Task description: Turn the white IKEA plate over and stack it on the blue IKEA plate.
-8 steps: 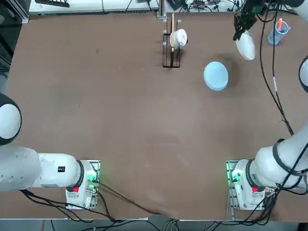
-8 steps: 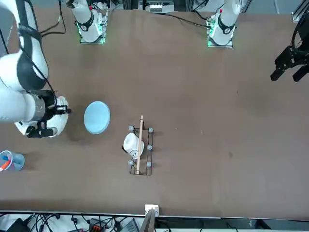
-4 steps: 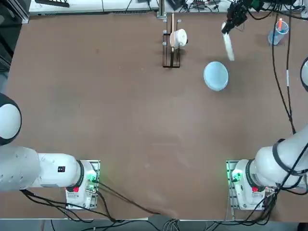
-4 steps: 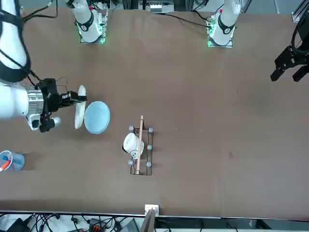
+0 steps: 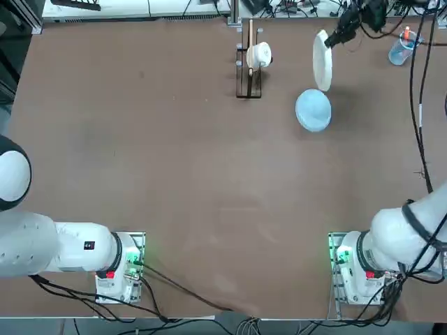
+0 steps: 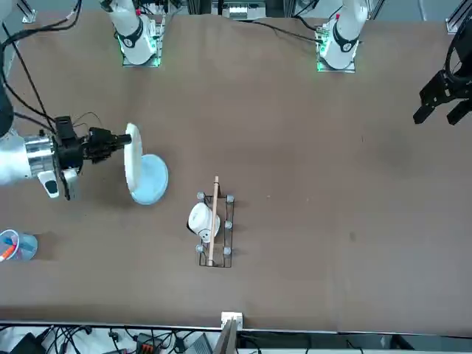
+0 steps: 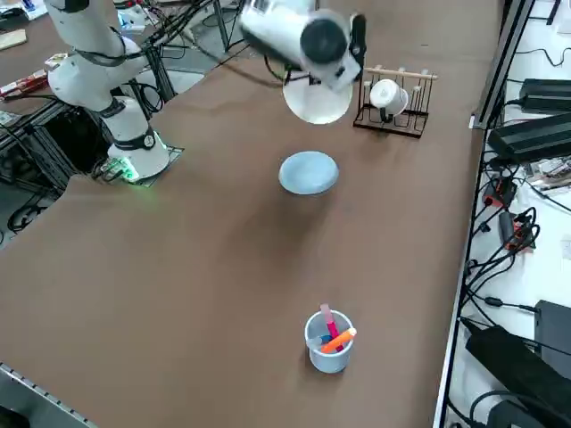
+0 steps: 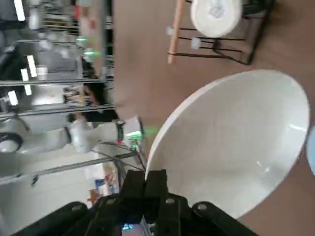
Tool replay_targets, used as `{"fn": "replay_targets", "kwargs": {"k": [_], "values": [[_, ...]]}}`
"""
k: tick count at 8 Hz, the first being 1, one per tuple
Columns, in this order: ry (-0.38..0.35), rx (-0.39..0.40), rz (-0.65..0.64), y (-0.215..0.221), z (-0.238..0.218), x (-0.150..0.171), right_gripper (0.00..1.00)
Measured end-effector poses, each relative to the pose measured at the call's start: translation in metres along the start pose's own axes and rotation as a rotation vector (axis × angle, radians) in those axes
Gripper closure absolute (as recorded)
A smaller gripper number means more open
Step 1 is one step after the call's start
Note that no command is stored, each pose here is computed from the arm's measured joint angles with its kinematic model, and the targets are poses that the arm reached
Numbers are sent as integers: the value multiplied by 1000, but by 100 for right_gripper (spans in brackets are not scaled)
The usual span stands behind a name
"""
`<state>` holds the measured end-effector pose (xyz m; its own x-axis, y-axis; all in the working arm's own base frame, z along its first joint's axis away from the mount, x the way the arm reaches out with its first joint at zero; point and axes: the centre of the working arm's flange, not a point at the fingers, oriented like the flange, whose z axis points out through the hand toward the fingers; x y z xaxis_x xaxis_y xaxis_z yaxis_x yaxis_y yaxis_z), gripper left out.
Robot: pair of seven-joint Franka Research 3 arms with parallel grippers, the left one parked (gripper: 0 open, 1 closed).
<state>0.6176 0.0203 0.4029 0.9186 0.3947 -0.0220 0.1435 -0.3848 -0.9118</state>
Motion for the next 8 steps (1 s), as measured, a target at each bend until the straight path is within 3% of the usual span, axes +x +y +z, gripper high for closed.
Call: {"fn": "replay_targets", "kwargs": {"k": [4, 8], "values": [[71, 223, -286, 69, 42, -15, 97], [138, 331, -396, 141, 78, -62, 97]]}}
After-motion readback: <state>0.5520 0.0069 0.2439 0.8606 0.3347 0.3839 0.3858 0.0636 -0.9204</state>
